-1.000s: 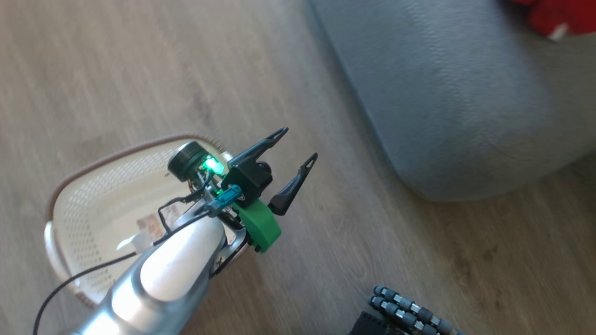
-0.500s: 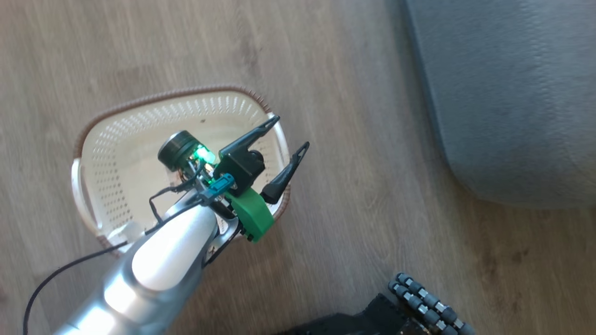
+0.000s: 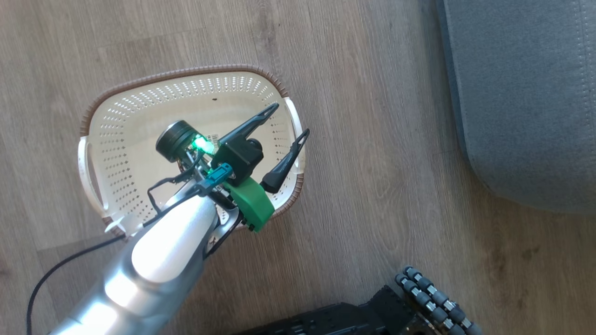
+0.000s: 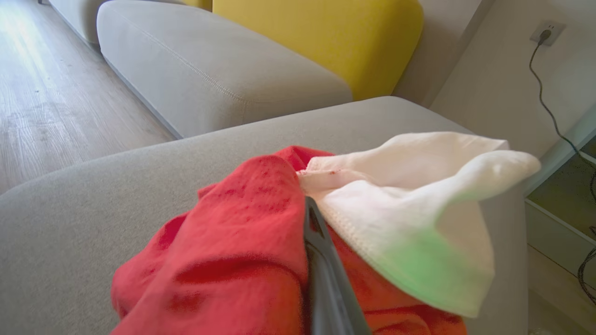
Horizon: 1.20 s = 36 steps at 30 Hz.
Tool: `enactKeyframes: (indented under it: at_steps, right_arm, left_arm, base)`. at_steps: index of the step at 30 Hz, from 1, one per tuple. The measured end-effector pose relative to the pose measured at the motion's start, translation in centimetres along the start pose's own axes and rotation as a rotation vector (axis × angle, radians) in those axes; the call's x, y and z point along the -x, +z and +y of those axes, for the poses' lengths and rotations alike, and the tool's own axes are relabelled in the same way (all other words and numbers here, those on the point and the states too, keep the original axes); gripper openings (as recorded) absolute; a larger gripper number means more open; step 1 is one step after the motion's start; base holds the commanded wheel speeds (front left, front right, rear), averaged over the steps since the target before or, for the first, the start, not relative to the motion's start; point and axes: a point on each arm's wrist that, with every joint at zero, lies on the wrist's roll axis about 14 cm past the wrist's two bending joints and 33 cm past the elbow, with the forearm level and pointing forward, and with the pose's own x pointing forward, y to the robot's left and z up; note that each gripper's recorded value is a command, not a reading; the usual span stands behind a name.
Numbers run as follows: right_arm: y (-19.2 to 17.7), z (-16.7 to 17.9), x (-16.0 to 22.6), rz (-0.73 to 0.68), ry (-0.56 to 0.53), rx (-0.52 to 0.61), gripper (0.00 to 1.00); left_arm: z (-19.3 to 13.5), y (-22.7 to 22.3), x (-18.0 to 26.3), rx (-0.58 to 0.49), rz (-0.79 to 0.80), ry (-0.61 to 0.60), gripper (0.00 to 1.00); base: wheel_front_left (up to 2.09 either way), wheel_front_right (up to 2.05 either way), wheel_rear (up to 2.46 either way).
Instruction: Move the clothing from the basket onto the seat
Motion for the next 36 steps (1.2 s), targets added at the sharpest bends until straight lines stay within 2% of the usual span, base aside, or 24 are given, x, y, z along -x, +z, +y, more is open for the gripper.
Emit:
enactKeyframes:
  at_steps: [1, 2, 3, 18, 26, 31, 32, 36]
  right_arm:
    - [-1.3, 0.7, 0.4, 0.032, 0.018, -0.003, 0.14]
    - [-2.5, 1.3, 0.9, 0.061, 0.033, -0.01, 0.37]
    - [-3.4, 1.9, 1.3, 0.08, 0.045, -0.02, 1.0]
    - [-5.2, 1.7, 8.2, 0.083, 0.177, -0.036, 1.0]
    - [-4.9, 4.0, 12.4, 0.075, 0.3, -0.077, 1.0]
    - [-3.7, 6.1, 14.2, 0.041, 0.381, -0.111, 1.0]
    - [-3.0, 7.5, 15.3, 0.021, 0.437, -0.109, 1.0]
    - [-1.6, 9.1, 16.7, -0.018, 0.489, -0.139, 1.0]
  left_arm:
    - [0.0, 0.1, 0.0, 0.0, -0.003, 0.003, 1.0]
    - [0.0, 0.3, 0.0, 0.001, -0.007, 0.005, 1.0]
    - [0.0, 0.5, -0.1, 0.0, -0.01, 0.006, 1.0]
    - [-0.8, 5.0, 0.4, -0.027, -0.089, 0.05, 1.0]
    - [-1.1, 7.1, 2.5, -0.036, -0.12, 0.12, 1.0]
    - [-0.9, 8.2, 4.3, -0.037, -0.139, 0.184, 1.0]
    - [-0.5, 8.7, 5.6, -0.036, -0.149, 0.226, 1.0]
    - [0.0, 9.4, 7.4, -0.03, -0.168, 0.291, 1.0]
  base:
    - [0.0, 0.0, 0.0]
    - [0.0, 0.0, 0.0]
    - [0.0, 0.0, 0.0]
    - [0.0, 0.0, 0.0]
    - [0.0, 0.0, 0.0]
    - [0.0, 0.0, 0.0]
    - [0.0, 0.0, 0.0]
    - [0.0, 0.0, 0.0]
